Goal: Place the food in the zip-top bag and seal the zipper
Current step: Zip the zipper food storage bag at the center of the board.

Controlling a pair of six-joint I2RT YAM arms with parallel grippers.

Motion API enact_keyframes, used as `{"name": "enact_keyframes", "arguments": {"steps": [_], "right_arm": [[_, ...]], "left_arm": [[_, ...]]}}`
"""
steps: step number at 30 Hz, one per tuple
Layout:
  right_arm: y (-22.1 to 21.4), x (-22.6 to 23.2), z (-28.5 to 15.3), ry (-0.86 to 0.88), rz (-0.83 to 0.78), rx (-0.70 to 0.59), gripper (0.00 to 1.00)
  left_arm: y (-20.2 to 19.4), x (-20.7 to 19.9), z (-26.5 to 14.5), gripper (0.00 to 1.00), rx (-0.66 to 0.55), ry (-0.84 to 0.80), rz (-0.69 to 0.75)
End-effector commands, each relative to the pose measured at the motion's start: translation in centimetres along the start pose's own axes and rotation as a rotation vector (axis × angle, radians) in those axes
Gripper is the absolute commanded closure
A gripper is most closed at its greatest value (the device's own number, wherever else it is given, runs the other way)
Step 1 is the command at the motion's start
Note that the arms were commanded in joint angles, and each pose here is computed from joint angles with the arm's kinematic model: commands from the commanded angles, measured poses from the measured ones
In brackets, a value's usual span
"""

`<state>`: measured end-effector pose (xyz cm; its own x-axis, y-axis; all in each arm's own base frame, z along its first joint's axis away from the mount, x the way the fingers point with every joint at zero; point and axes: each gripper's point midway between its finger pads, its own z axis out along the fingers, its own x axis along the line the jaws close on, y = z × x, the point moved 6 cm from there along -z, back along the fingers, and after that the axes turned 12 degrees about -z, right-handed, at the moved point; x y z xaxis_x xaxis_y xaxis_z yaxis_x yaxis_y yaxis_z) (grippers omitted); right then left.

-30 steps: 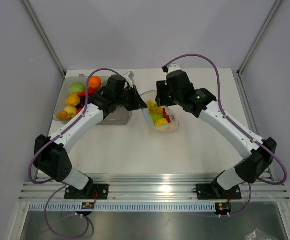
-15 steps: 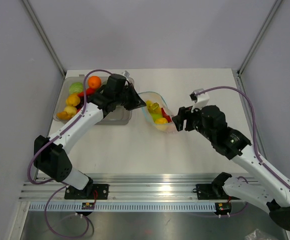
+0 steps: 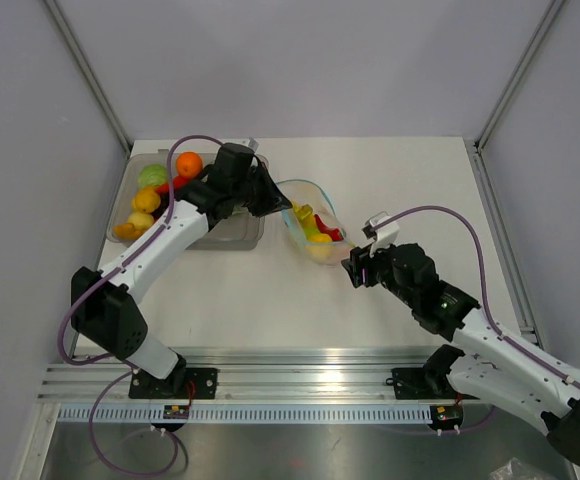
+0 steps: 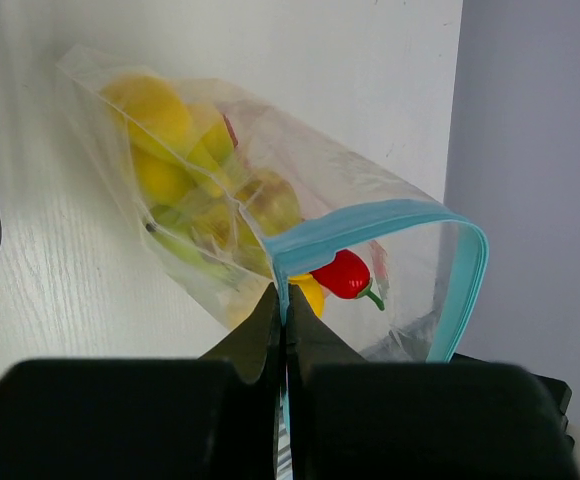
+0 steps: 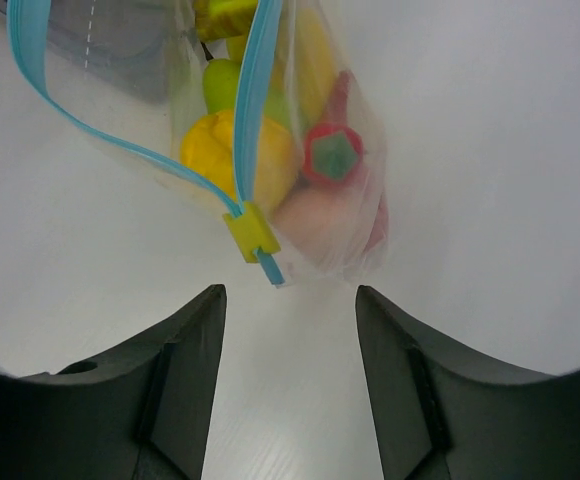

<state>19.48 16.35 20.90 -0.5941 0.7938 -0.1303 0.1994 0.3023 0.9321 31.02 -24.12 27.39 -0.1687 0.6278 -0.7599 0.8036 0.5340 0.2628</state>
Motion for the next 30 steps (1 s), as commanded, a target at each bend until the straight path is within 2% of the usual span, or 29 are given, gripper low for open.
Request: {"name": "enact_keyframes", "arguments": {"steps": [1, 4, 8, 11, 12, 14, 16, 17, 19, 20, 22, 24, 26, 30], "right_arm": [[3.0, -0.6, 0.9, -0.055, -0.024, -0.195, 0.39], [3.1, -0.2, 1.6, -0.035, -0.048, -0.242, 0.44], [3.3, 0.2, 2.2, -0.01, -0.032, -0.292, 0.56], [3.5, 0.2, 2.2, -0.015, -0.025, -0.328, 0.7], [3.7, 0.2, 2.2, -0.019, -0.027, -0.342, 0.82], [3.9, 0.1, 2.2, -0.024, -0.036, -0.354, 0.97], [4.2, -0.1, 2.0, -0.033, -0.049, -0.372, 1.0], [4.2, -0.1, 2.0, -0.035, -0.056, -0.373, 1.0], [4.7, -0.4, 1.9, -0.045, -0.088, -0.381, 1.0], [5.0, -0.5, 1.7, -0.048, -0.101, -0.39, 1.0], [5.6, -0.7, 1.3, -0.054, -0.146, -0.397, 1.0], [6.0, -1.0, 0.9, -0.057, -0.195, -0.399, 1.0], [6.4, -0.8, 0.7, -0.006, -0.237, -0.382, 1.0], [7.7, -0.7, 0.0, 0.105, -0.287, -0.37, 1.0]], "left_arm": [[0.9, -1.9, -0.4, 1.0, -0.043, -0.052, 0.005], [0.8, -1.7, -0.3, 1.0, -0.038, -0.049, 0.005], [0.7, -1.4, -0.3, 1.0, -0.033, -0.036, 0.002], [0.6, -1.3, -0.4, 1.0, -0.032, -0.035, 0.001], [0.6, -1.3, -0.5, 1.0, -0.034, -0.036, 0.002], [0.5, -1.4, -0.7, 1.0, -0.031, -0.042, 0.004], [0.5, -1.5, -1.0, 1.0, -0.026, -0.06, 0.041], [0.5, -1.6, -1.2, 0.96, -0.024, -0.063, 0.055], [0.4, -1.6, -2.0, 0.8, -0.033, -0.075, 0.098], [0.4, -1.4, -2.4, 0.59, -0.039, -0.067, 0.144], [0.7, -1.4, -3.7, 0.4, -0.063, -0.066, 0.242], [1.1, -1.9, -4.8, 0.28, -0.08, -0.09, 0.329], [1.2, -3.7, -6.6, 0.27, -0.065, -0.196, 0.494], [0.1, -6.4, -8.6, 0.39, -0.027, -0.375, 0.775]]}}
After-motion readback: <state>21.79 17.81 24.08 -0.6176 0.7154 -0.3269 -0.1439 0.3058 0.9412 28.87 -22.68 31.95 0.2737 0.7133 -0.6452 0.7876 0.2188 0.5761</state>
